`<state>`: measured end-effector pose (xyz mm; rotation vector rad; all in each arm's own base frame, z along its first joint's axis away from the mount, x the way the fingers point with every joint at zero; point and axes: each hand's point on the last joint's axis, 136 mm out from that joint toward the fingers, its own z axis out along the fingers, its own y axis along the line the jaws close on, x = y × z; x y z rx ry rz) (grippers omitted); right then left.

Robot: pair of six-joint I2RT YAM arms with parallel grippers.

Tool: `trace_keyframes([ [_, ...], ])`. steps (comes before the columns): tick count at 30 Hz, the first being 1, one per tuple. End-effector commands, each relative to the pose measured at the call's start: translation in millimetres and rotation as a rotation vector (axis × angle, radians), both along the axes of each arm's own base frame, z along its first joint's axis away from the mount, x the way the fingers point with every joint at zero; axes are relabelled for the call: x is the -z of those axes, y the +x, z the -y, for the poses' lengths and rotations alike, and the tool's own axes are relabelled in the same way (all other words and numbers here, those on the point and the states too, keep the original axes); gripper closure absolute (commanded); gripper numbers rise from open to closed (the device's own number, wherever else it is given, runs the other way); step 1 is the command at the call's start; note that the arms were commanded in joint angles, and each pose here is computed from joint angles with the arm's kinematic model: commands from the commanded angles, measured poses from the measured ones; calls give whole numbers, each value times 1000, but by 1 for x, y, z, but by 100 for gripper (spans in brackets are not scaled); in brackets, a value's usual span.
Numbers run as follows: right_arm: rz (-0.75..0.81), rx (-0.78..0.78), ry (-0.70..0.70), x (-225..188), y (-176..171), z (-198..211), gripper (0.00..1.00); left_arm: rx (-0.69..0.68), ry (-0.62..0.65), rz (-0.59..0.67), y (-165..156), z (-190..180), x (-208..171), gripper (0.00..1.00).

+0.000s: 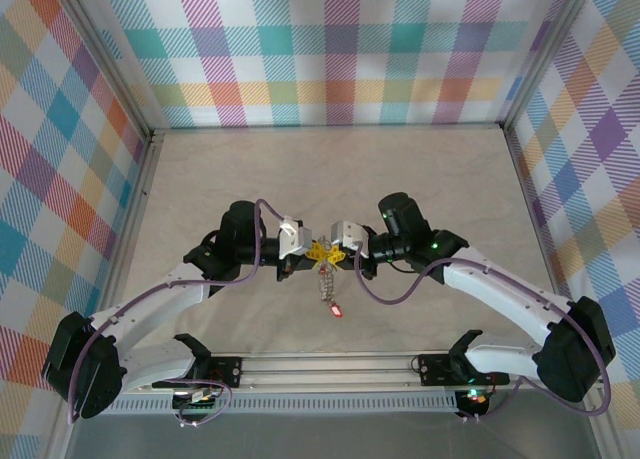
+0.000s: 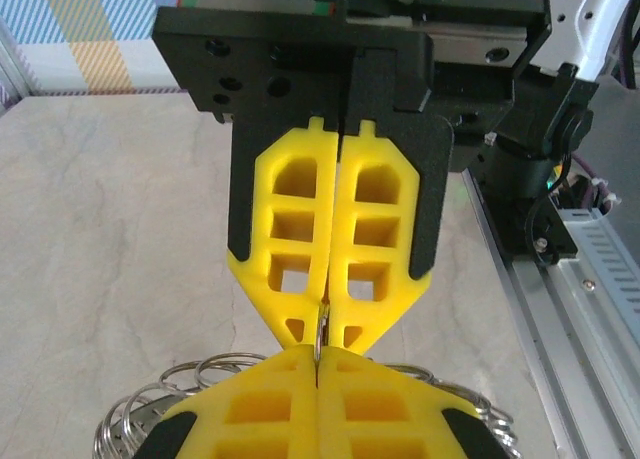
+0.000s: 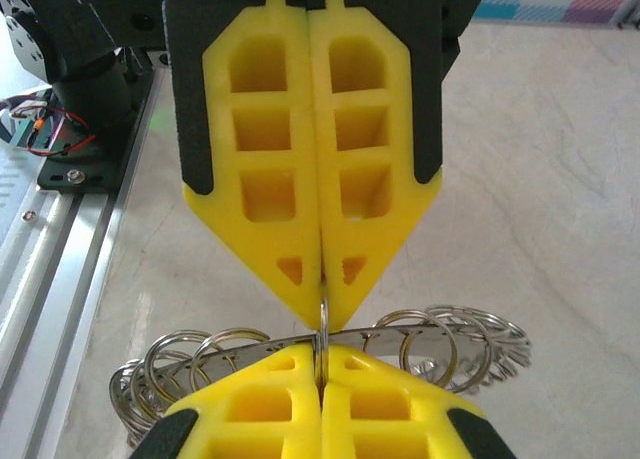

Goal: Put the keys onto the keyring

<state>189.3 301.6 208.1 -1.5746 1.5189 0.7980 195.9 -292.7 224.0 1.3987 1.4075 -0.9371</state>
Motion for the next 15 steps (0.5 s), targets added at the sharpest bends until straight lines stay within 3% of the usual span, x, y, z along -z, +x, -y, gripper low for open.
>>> trace_keyframes([
  [1, 55, -3, -38, -10, 6, 1, 97, 9, 37, 24, 1, 2, 0, 95],
  [6, 24, 15, -120, -5, 8, 8, 100, -59, 58, 8, 10, -2, 14, 84],
  [15, -30, 29, -184, -5, 11, 6, 100, -63, 65, -25, 14, 2, 20, 84],
])
